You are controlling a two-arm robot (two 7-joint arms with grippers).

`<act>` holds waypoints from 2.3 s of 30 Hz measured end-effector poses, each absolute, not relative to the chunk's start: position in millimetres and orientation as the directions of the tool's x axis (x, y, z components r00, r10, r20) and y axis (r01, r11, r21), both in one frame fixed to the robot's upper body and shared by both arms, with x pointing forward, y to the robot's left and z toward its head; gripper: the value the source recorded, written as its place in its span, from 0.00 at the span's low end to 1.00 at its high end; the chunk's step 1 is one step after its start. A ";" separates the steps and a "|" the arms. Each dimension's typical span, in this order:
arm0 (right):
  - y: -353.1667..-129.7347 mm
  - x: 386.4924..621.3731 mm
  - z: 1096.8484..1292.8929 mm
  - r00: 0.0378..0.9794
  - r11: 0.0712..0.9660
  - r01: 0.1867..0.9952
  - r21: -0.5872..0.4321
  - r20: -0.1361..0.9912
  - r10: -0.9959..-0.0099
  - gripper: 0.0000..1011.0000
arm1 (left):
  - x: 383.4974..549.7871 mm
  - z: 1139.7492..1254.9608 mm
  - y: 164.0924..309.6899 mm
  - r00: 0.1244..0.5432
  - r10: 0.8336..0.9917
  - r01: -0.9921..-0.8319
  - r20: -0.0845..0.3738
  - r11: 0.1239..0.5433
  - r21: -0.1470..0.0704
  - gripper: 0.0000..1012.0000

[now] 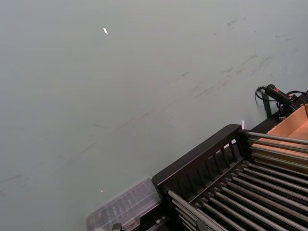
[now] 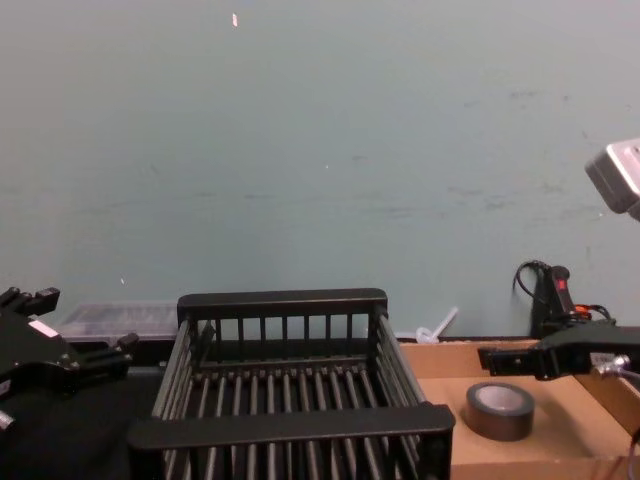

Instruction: Pick up the white tape and place it into the black box , Pick up the silver tape and place it into the brown box.

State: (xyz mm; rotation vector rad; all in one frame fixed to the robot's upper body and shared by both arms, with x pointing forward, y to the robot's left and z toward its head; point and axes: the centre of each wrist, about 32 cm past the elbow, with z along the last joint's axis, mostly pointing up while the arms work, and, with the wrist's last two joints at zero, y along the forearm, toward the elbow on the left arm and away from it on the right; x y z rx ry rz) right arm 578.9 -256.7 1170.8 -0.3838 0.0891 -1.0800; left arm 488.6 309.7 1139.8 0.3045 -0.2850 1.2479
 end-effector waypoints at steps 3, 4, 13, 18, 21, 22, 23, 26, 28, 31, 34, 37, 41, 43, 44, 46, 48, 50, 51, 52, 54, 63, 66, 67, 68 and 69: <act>-256.7 578.9 1170.8 0.475 0.412 0.842 -0.348 0.115 -0.873 0.99 | 488.6 1139.8 309.7 0.292 0.880 -0.955 0.374 0.287 0.070 0.99; -256.7 578.9 1170.8 0.475 0.412 0.842 -0.348 0.115 -0.873 0.99 | 488.6 1139.8 309.7 0.292 0.880 -0.955 0.374 0.287 0.070 0.99; -262.7 569.1 1173.6 0.486 0.432 0.846 -0.311 0.119 -0.866 0.99 | 488.6 1139.8 309.7 0.292 0.880 -0.955 0.374 0.287 0.070 0.99; -267.2 557.3 1175.3 0.498 0.449 0.846 -0.287 0.129 -0.857 0.99 | 488.6 1139.8 309.6 0.292 0.880 -0.955 0.374 0.287 0.070 0.99; -270.3 548.8 1176.0 0.508 0.462 0.846 -0.266 0.136 -0.851 0.99 | 488.6 1139.8 309.7 0.292 0.880 -0.955 0.374 0.287 0.070 0.99; -272.3 543.5 1175.7 0.513 0.469 0.845 -0.256 0.140 -0.847 0.99 | 488.6 1139.8 309.7 0.292 0.880 -0.955 0.374 0.287 0.070 0.99; -272.8 541.2 1176.0 0.515 0.473 0.845 -0.250 0.141 -0.845 0.99 | 488.6 1139.8 309.7 0.292 0.880 -0.955 0.374 0.287 0.070 0.99; -276.1 531.0 1175.1 0.523 0.485 0.843 -0.233 0.145 -0.840 0.99 | 488.6 1139.8 309.7 0.292 0.880 -0.955 0.374 0.287 0.070 0.99; -278.9 523.5 1174.0 0.530 0.495 0.840 -0.222 0.145 -0.835 0.99 | 488.6 1139.8 309.7 0.292 0.880 -0.955 0.374 0.287 0.070 0.99; -281.4 516.5 1172.7 0.540 0.507 0.835 -0.212 0.148 -0.828 0.99 | 488.6 1139.8 309.7 0.292 0.880 -0.955 0.374 0.287 0.070 0.99; -284.5 507.1 1170.3 0.555 0.524 0.827 -0.202 0.151 -0.818 0.99 | 488.6 1139.8 309.7 0.292 0.880 -0.955 0.374 0.287 0.070 0.99; -288.1 494.6 1165.8 0.575 0.545 0.815 -0.199 0.151 -0.804 0.99 | 488.6 1139.8 309.6 0.292 0.880 -0.955 0.374 0.287 0.070 0.99; -290.9 483.6 1160.8 0.586 0.556 0.806 -0.203 0.142 -0.798 0.99 | 488.6 1139.8 309.7 0.292 0.880 -0.955 0.374 0.287 0.070 0.99; -291.9 479.5 1159.3 0.589 0.559 0.803 -0.205 0.138 -0.796 0.99 | 488.6 1139.8 309.7 0.292 0.880 -0.955 0.374 0.287 0.070 0.99; -293.1 474.8 1157.1 0.593 0.562 0.800 -0.210 0.133 -0.794 0.99 | 488.6 1139.8 309.7 0.292 0.880 -0.955 0.374 0.287 0.070 0.99; -294.1 471.1 1155.4 0.597 0.566 0.797 -0.213 0.131 -0.791 0.99 | 488.6 1139.8 309.7 0.292 0.880 -0.955 0.374 0.287 0.070 0.99; -295.8 465.9 1152.3 0.610 0.577 0.786 -0.219 0.129 -0.782 0.99 | 488.6 1139.8 309.7 0.292 0.880 -0.955 0.374 0.287 0.070 0.99; -296.7 462.0 1149.9 0.630 0.596 0.770 -0.226 0.129 -0.766 0.99 | 488.6 1139.8 309.7 0.292 0.880 -0.955 0.374 0.287 0.070 0.99; -297.0 460.9 1149.1 0.639 0.605 0.763 -0.229 0.128 -0.758 0.99 | 488.6 1139.8 309.6 0.292 0.880 -0.955 0.374 0.287 0.070 0.99; -297.1 460.2 1148.6 0.645 0.610 0.758 -0.232 0.128 -0.753 0.99 | 488.6 1139.8 309.7 0.292 0.880 -0.955 0.374 0.287 0.070 0.99; -296.7 458.7 1147.3 0.662 0.625 0.743 -0.238 0.125 -0.739 0.99 | 488.6 1139.8 309.7 0.292 0.880 -0.955 0.374 0.287 0.070 0.99; -286.6 457.7 1142.2 0.757 0.711 0.646 -0.278 0.113 -0.643 0.99 | 488.6 1139.8 309.7 0.292 0.880 -0.955 0.374 0.287 0.070 0.99; -280.6 459.6 1141.8 0.783 0.734 0.615 -0.289 0.112 -0.611 0.99 | 488.6 1139.8 309.6 0.292 0.880 -0.955 0.374 0.287 0.070 0.99; -278.8 460.5 1142.0 0.790 0.740 0.607 -0.291 0.113 -0.603 0.99 | 488.6 1139.8 309.7 0.292 0.880 -0.955 0.374 0.287 0.070 0.99; -275.2 461.8 1142.2 0.802 0.751 0.590 -0.296 0.113 -0.586 0.99 | 488.6 1139.8 309.7 0.292 0.880 -0.955 0.374 0.287 0.070 0.99; -273.3 462.7 1142.3 0.809 0.757 0.582 -0.298 0.113 -0.577 0.99 | 488.6 1139.8 309.7 0.292 0.880 -0.955 0.374 0.287 0.070 0.99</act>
